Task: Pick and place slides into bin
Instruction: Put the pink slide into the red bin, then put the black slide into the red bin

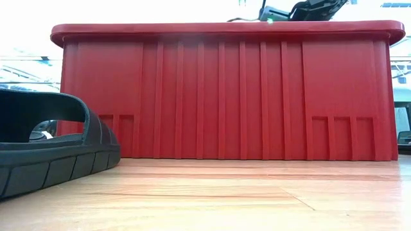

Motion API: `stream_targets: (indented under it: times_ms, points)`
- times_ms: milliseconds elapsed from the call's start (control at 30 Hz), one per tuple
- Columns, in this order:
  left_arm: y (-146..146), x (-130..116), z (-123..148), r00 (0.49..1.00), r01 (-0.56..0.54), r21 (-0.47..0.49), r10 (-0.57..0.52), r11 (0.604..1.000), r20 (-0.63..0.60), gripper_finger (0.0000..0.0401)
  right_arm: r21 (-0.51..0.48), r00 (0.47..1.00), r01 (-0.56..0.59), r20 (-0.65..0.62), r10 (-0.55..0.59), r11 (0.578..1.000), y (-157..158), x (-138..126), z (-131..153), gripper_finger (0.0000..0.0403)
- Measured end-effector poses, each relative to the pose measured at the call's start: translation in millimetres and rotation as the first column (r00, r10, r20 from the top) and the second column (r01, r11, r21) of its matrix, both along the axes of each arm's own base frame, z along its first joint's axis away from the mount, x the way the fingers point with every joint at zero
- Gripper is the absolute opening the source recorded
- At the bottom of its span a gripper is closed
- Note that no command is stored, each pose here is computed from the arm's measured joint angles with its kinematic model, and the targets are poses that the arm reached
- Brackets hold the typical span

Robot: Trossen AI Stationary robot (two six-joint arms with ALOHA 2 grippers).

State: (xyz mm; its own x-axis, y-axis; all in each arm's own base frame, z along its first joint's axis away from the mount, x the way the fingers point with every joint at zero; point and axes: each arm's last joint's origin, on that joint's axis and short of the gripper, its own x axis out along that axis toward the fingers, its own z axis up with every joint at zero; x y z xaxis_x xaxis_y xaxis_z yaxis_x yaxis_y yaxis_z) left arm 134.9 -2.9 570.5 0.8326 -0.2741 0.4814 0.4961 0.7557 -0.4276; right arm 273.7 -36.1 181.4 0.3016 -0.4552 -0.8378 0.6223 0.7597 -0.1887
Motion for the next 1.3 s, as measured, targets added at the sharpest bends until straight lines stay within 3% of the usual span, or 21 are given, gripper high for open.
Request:
stream_targets:
  times_ms: [167, 667, 900, 1067, 1167, 1300]
  points:
    - [0.0, 0.4, -0.2, 1.0, 0.0, 0.0, 0.0, 1.0, -0.002, 0.0228, 0.041, 1.0, -0.025, 0.019, 0.024, 0.999, 3.4, -1.6, 4.5, 0.0212]
    - [-0.6, 0.2, -0.3, 1.0, 0.02, 0.013, -0.02, 1.0, -0.002, 0.0228, 0.033, 0.994, -0.066, 0.093, 0.063, 0.997, 6.1, -18.1, 35.1, 0.0214]
    - [-0.7, 0.2, -0.3, 1.0, 0.021, 0.014, -0.021, 1.0, -0.002, 0.0228, 0.08, 0.96, -0.104, 0.27, 0.078, 0.991, 8.2, -18.3, 55.5, 0.0208]
    - [-0.7, 0.2, -0.3, 1.0, 0.021, 0.016, -0.021, 1.0, -0.001, 0.0228, 0.041, 0.844, -0.131, 0.528, 0.09, 0.991, 7.7, -7.1, 81.1, 0.0206]
    - [-0.7, 0.4, -0.3, 1.0, 0.021, 0.016, -0.021, 1.0, -0.002, 0.0228, 0.014, 0.731, -0.126, 0.678, 0.083, 0.992, 6.5, 1.5, 96.4, 0.0206]
    - [-1.1, 0.3, -0.3, 0.999, 0.04, 0.007, -0.04, 0.999, -0.007, 0.0228, -0.042, 0.525, -0.122, 0.845, 0.1, 0.992, 5.8, 9.6, 120.8, 0.0206]
